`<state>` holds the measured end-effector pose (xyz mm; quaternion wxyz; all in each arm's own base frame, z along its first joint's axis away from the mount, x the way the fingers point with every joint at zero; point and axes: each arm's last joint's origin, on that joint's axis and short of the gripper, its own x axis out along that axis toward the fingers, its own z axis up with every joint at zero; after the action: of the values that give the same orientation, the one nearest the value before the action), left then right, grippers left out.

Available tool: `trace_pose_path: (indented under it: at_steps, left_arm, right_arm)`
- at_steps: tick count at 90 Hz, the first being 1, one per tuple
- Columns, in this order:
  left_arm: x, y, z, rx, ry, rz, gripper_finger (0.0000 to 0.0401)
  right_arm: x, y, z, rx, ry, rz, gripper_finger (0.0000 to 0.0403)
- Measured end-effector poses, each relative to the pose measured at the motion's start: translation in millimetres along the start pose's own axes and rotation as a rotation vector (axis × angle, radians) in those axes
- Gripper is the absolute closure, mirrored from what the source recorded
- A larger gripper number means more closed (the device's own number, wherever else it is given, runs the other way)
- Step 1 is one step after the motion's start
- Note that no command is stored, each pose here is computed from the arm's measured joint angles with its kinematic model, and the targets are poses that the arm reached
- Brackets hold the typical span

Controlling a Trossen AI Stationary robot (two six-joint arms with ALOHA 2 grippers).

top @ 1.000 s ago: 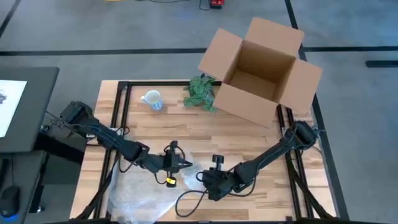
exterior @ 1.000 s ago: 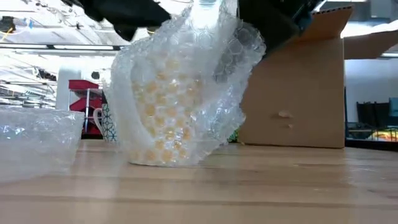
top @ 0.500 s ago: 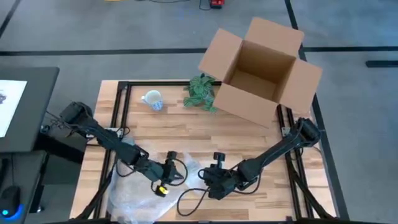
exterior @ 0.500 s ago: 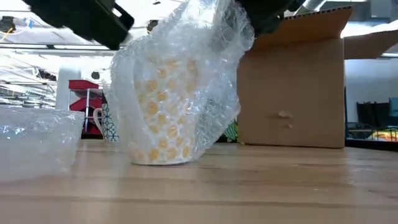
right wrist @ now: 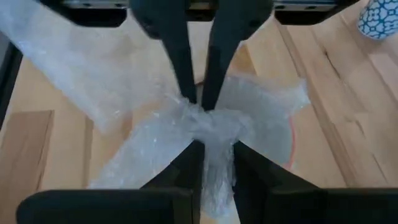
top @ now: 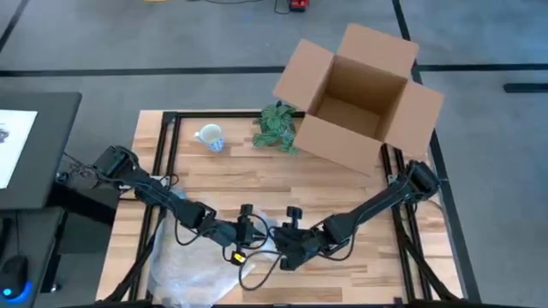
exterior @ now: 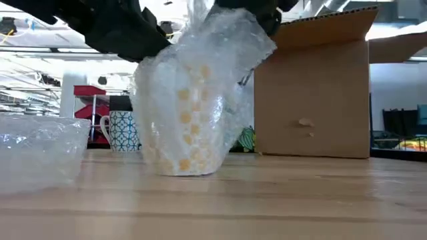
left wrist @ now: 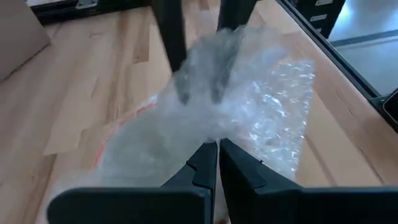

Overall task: Wrap mug
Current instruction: Wrap the yellow mug

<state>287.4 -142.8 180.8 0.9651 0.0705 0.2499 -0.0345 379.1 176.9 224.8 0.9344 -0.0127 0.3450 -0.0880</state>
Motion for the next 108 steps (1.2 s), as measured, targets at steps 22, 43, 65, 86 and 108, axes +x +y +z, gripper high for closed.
trace_pose_path:
  at_steps: [22, 43, 65, 86, 108]
  left_arm:
    - [1.6, 2.9, 1.0, 0.015, -0.017, 0.007, 0.0401]
    - [-4.4, 2.9, 3.6, 0.026, -0.014, -0.013, 0.0401]
    - [-38.3, 8.8, 27.9, -0.019, -0.099, -0.076, 0.0401]
    - [-31.7, 23.3, 26.6, -0.052, -0.070, -0.035, 0.0401]
    - [-7.2, 32.9, 4.5, -0.096, 0.076, 0.013, 0.0401]
  right_arm:
    - [14.9, -17.2, 4.4, 0.046, 0.052, 0.063, 0.0346]
    - [29.0, -31.2, 5.0, 0.091, 0.096, 0.083, 0.0346]
    - [36.7, -45.9, 7.3, 0.159, 0.155, 0.156, 0.0346]
    - [38.3, -48.7, 7.4, 0.161, 0.160, 0.153, 0.0346]
    - [38.5, -48.3, 7.2, 0.150, 0.157, 0.154, 0.0346]
